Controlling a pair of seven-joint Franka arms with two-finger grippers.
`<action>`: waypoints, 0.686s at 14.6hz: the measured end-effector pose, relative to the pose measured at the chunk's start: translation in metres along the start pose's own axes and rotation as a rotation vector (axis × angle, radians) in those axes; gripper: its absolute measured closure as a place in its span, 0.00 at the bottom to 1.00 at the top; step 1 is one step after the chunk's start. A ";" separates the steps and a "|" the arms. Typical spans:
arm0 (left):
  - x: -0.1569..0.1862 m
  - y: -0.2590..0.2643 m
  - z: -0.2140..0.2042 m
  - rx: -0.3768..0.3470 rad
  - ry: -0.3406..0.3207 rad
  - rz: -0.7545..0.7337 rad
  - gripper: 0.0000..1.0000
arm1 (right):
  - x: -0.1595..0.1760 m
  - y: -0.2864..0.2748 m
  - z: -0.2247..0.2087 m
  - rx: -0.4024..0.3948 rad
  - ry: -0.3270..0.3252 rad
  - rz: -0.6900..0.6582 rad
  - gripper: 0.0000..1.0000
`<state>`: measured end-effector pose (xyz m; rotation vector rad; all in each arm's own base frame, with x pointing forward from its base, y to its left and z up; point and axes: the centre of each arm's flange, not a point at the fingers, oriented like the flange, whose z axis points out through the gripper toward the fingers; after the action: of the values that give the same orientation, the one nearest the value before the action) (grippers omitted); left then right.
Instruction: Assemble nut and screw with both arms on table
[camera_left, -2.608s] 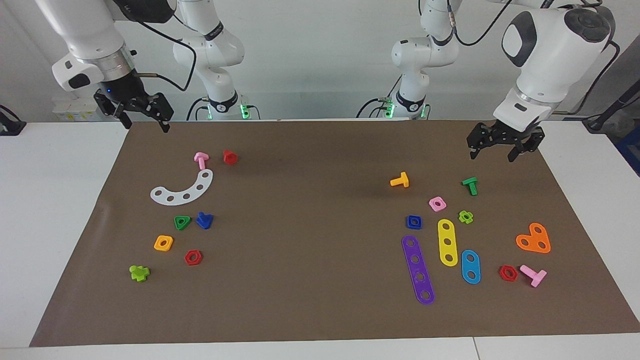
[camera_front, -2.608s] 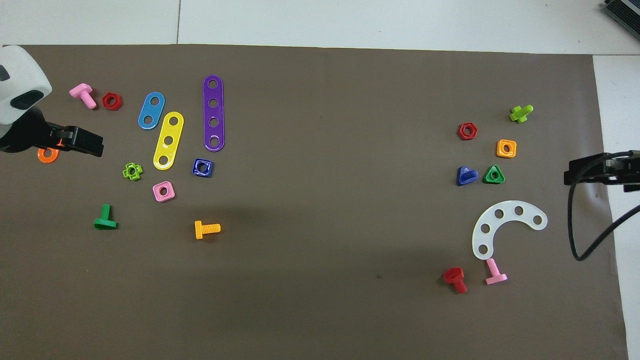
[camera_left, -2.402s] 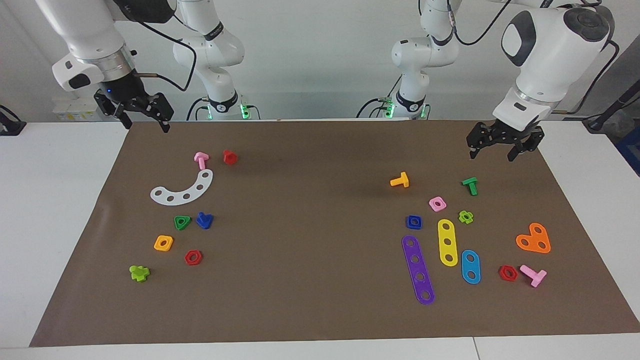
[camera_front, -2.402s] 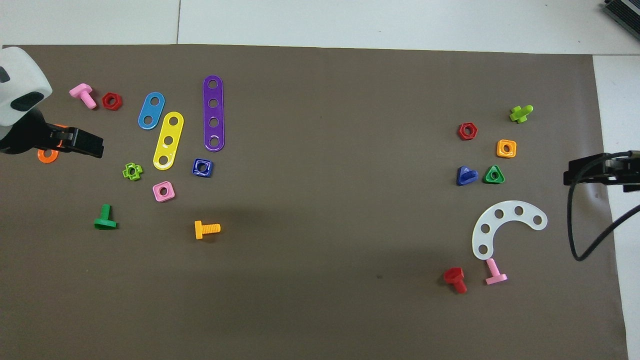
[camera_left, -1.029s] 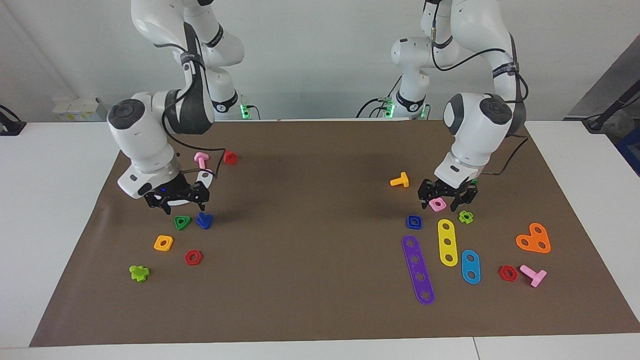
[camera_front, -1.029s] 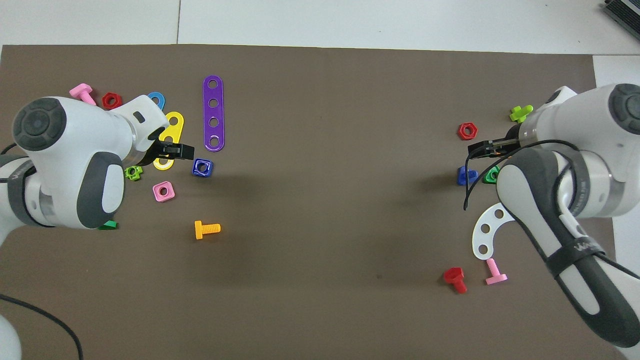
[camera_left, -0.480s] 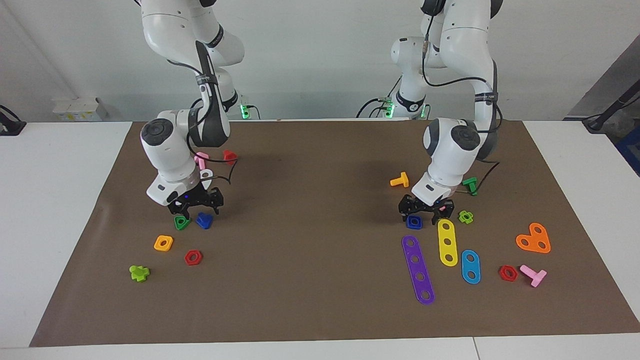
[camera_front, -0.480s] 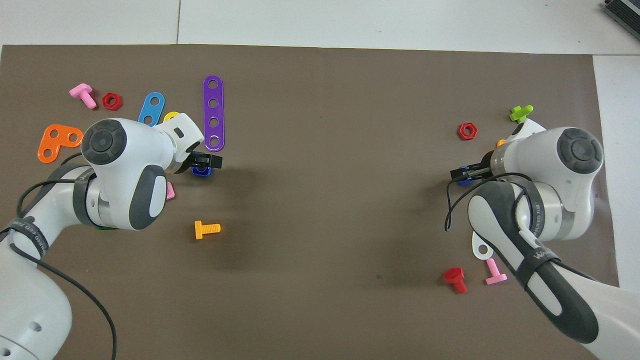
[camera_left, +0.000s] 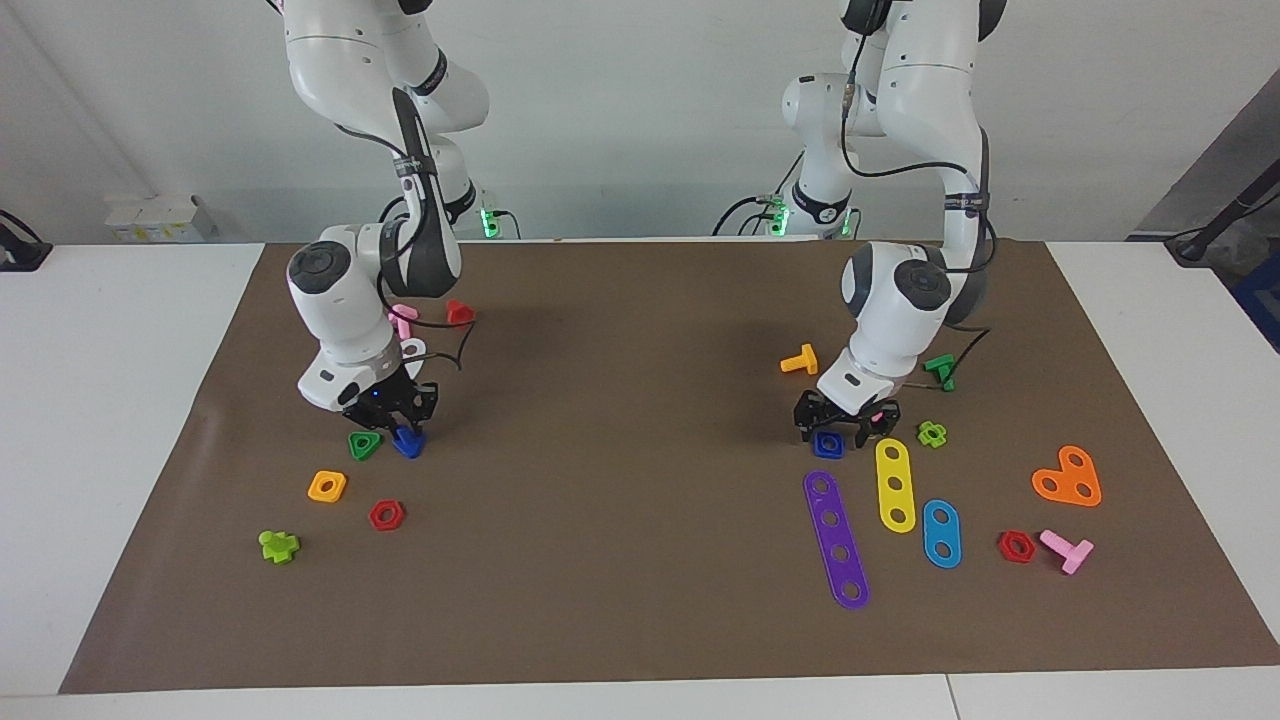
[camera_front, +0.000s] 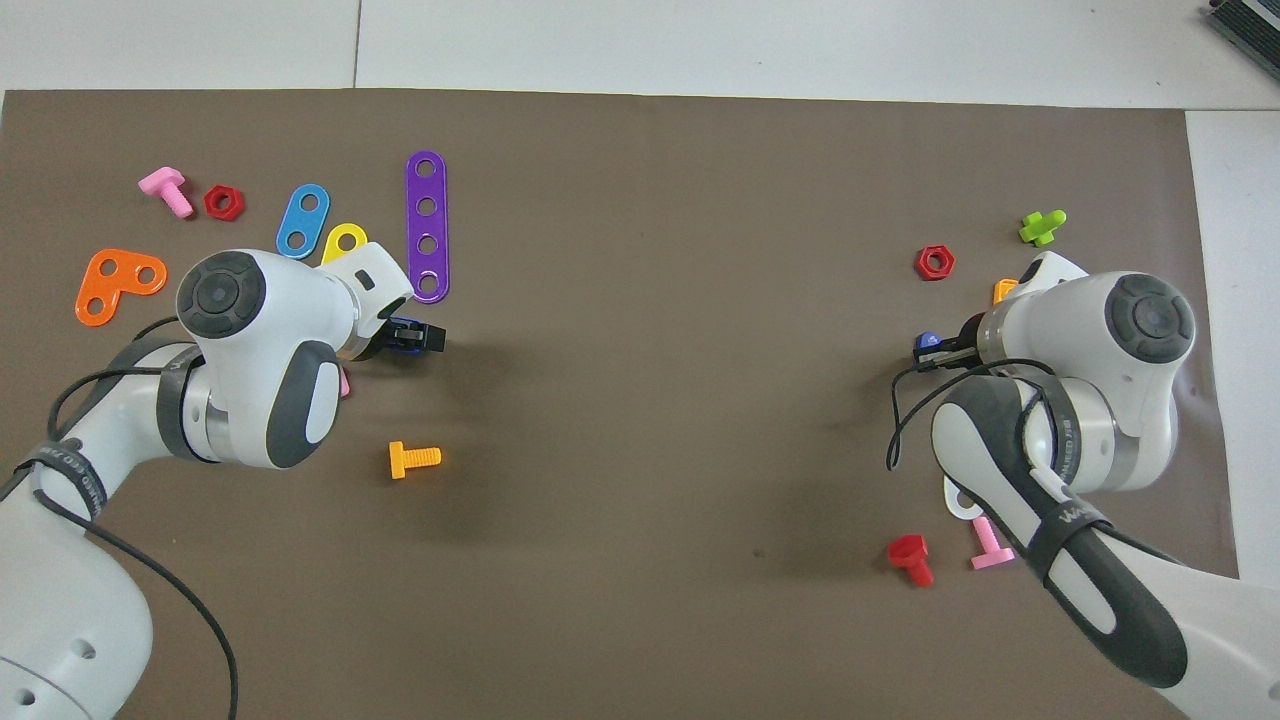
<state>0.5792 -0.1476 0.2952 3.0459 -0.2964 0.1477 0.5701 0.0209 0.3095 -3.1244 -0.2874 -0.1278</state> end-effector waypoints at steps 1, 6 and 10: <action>-0.002 0.002 0.002 0.000 -0.004 0.004 0.18 | 0.000 0.000 0.000 0.000 0.000 0.000 0.69; -0.003 0.006 0.003 -0.001 -0.006 0.010 0.32 | 0.002 0.001 -0.001 -0.004 0.024 0.001 0.71; -0.002 0.004 0.001 0.001 -0.001 0.017 0.51 | 0.003 0.003 -0.002 -0.003 0.041 0.010 0.71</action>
<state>0.5770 -0.1511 0.2948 3.0452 -0.3223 0.1473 0.5731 0.0183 0.3118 -3.1215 -0.2711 -0.1926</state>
